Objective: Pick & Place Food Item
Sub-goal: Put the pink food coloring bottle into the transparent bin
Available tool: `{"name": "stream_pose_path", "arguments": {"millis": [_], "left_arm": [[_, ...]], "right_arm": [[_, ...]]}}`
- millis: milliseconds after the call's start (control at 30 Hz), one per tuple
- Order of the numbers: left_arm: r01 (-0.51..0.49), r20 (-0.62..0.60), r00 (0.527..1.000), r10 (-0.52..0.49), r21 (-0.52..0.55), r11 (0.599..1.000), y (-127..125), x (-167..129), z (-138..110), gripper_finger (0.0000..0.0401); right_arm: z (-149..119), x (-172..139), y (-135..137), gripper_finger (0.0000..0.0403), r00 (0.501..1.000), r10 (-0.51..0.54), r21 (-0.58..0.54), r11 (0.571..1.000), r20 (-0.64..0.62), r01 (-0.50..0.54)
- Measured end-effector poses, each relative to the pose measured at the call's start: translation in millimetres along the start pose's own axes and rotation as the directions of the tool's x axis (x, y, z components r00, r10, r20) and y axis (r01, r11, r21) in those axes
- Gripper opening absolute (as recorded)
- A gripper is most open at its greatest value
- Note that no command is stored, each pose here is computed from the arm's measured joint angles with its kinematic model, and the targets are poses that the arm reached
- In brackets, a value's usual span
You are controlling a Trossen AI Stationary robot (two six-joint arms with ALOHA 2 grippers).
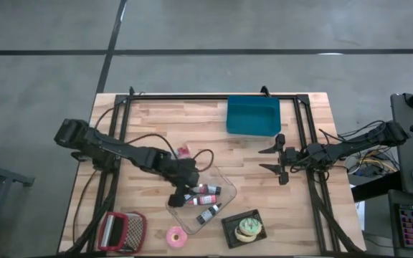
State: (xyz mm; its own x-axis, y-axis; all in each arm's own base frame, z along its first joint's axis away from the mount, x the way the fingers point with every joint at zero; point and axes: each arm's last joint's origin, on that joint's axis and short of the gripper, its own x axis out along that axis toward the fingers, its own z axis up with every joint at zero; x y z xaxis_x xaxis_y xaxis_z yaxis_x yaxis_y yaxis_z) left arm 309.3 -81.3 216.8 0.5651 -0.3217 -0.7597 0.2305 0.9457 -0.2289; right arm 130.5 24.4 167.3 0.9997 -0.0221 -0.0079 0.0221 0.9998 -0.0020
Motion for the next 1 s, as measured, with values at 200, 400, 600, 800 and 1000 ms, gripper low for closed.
{"name": "stream_pose_path", "arguments": {"millis": [200, 400, 600, 800, 1000], "left_arm": [[0.036, -0.096, 0.995, -0.035, 0.012, 0.999, -2, 15, 4, 0.0083], [0.044, -0.176, 0.984, -0.036, 0.046, 0.998, -5, 20, 8, 0.0083], [0.053, -0.189, 0.981, -0.037, 0.077, 0.996, -8, 20, 13, 0.0083], [0.052, -0.189, 0.981, -0.037, 0.077, 0.996, -8, 20, 13, 0.0083], [0.052, -0.189, 0.981, -0.037, 0.077, 0.996, -8, 20, 13, 0.0083]], "right_arm": [[0, 0, 0, 0.0226, 1.0, 0.0, 0.0, 1.0, 0.0, 0.0], [0, 0, 0, 0.0226, 1.0, 0.0, 0.0, 1.0, 0.0, 0.0], [0, 0, 0, 0.0226, 1.0, 0.0, -0.001, 1.0, -0.002, 0.0], [0, 0, 0, 0.0226, 1.0, 0.0, -0.001, 1.0, -0.002, 0.0], [0, 0, 0, 0.0226, 1.0, 0.0, 0.0, 1.0, -0.002, 0.0]]}}
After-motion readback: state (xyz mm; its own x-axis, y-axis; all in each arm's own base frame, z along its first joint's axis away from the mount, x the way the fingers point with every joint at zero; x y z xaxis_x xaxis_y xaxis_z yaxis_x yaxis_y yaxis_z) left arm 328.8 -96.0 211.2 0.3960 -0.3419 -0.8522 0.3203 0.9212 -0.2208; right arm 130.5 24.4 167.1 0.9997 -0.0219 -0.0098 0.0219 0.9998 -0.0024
